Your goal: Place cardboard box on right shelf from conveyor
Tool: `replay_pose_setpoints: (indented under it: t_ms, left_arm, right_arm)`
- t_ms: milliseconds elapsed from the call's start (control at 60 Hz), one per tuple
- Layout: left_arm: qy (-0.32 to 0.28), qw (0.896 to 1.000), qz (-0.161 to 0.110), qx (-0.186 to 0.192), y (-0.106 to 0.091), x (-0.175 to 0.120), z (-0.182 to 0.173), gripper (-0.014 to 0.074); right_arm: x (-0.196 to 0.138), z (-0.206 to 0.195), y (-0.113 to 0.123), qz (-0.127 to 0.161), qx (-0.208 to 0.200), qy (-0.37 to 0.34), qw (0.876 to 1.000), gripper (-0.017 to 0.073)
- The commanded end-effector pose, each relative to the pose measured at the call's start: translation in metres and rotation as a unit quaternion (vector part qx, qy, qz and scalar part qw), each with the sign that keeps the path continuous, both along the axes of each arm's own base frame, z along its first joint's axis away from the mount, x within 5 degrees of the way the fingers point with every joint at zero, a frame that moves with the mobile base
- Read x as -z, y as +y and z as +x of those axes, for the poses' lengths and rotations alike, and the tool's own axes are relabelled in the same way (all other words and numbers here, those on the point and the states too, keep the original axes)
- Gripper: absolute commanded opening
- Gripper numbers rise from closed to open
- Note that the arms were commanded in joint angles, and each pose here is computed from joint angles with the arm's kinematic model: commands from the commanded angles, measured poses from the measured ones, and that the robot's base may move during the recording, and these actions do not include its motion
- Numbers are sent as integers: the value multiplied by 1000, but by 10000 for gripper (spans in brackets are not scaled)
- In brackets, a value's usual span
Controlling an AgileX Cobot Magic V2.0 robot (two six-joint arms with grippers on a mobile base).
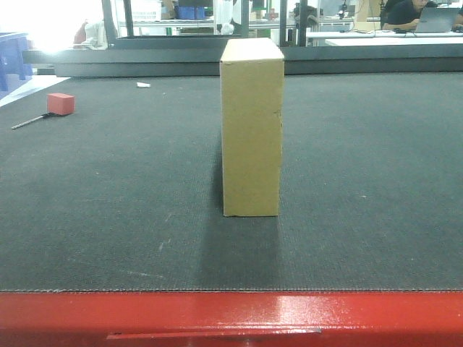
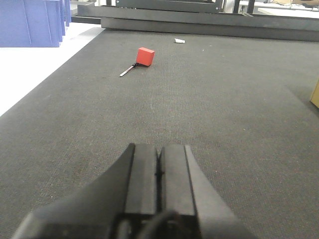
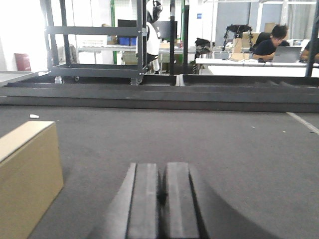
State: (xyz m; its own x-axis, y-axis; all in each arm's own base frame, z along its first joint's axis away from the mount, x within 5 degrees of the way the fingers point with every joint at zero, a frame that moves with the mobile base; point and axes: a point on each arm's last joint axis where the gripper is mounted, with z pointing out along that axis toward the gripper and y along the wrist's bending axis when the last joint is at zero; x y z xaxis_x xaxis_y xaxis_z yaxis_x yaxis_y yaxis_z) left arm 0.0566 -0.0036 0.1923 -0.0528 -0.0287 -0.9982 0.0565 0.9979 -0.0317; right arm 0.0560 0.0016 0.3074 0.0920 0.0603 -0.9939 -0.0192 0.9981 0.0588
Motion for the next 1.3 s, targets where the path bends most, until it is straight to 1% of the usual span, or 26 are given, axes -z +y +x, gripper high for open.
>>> replay_pose_setpoints:
  t_ms: [0,83,150,167,217,300,367,450,567,634,701,734,751,767,784,801,834,867,917,951,967,1051,1101,1184,1284]
  left_arm:
    - [-46,999,-5,-4,1,-6,-1,-116]
    - [-46,999,-5,-4,1,-6,-1,-115]
    - [-46,999,-5,-4,1,-6,-1,-115]
    - [-46,999,-5,-4,1,-6,-1,-116]
    - [-46,999,-5,-4,1,-6,-1,-116]
    - [-46,999,-5,-4,1,-6,-1,-115]
    - [-46,999,-5,-4,1,-6,-1,-116]
    - [-46,999,-5,-4,1,-6,-1,-116]
    - [-46,999,-5,-4,1,-6,-1,-116]
    - [-46,999,-5,-4,1,-6,-1,-116]
    - [-46,999,-5,-4,1,-6,-1,-116]
    - [-46,999,-5,-4,1,-6,-1,-116]
    - [-46,999,-5,-4,1,-6,-1,-116]
    - [-46,999,-5,-4,1,-6,-1,-116]
    - [-46,999,-5,-4,1,-6,-1,-116]
    - [-46,999,-5,-4,1,-6,-1,-116]
    - [-46,999,-5,-4,1,-6,-1,-116]
    - [-46,999,-5,-4,1,-6,-1,-116]
    - [-46,999,-5,-4,1,-6,-1,-116]
    - [-46,999,-5,-4,1,-6,-1,-115]
    - [-46,999,-5,-4,1,-6,-1,-116]
    - [-46,999,-5,-4,1,-6,-1,-116]
    - [-46,999,-5,-4,1,-6,-1,-116]
    - [-46,999,-5,-4,1,-6,-1,-116]
    - [-46,999,-5,-4,1,-6,-1,-116]
  right_arm:
    - [-35,13,1,-3,-7,-25,1000,316]
    - [-52,31,4,-3,-27,-7,1000,509]
    - [-66,49,10,-5,-47,13,999,631]
    - [-69,52,11,-6,-53,17,998,646]
    - [-81,68,16,-16,-67,38,997,631]
    - [-97,96,28,-39,-92,77,992,634]
    - [-109,115,39,-49,-115,102,987,634]
    - [-126,140,61,-48,-152,140,977,634]
    - [-142,170,100,-50,-207,195,957,634]
    - [-147,186,122,-48,-226,224,947,634]
    - [-150,200,142,-42,-233,255,938,634]
    - [-150,205,150,-44,-234,266,934,634]
    - [-150,208,153,-40,-231,273,933,634]
    - [-146,213,159,-41,-230,287,929,634]
    - [-149,215,162,-36,-226,290,929,634]
    - [-146,219,167,-36,-224,302,926,634]
    - [-144,225,174,-29,-214,318,923,634]
    - [-145,230,179,-17,-200,330,922,634]
    - [-142,239,188,3,-176,356,917,634]
    - [-139,243,193,13,-162,368,916,634]
    - [-135,246,197,13,-155,379,912,634]
    - [-130,253,207,23,-121,399,909,634]
    - [-125,258,214,19,-107,405,908,634]
    - [-118,262,221,18,-89,409,908,634]
    - [-110,266,226,29,-72,414,907,634]
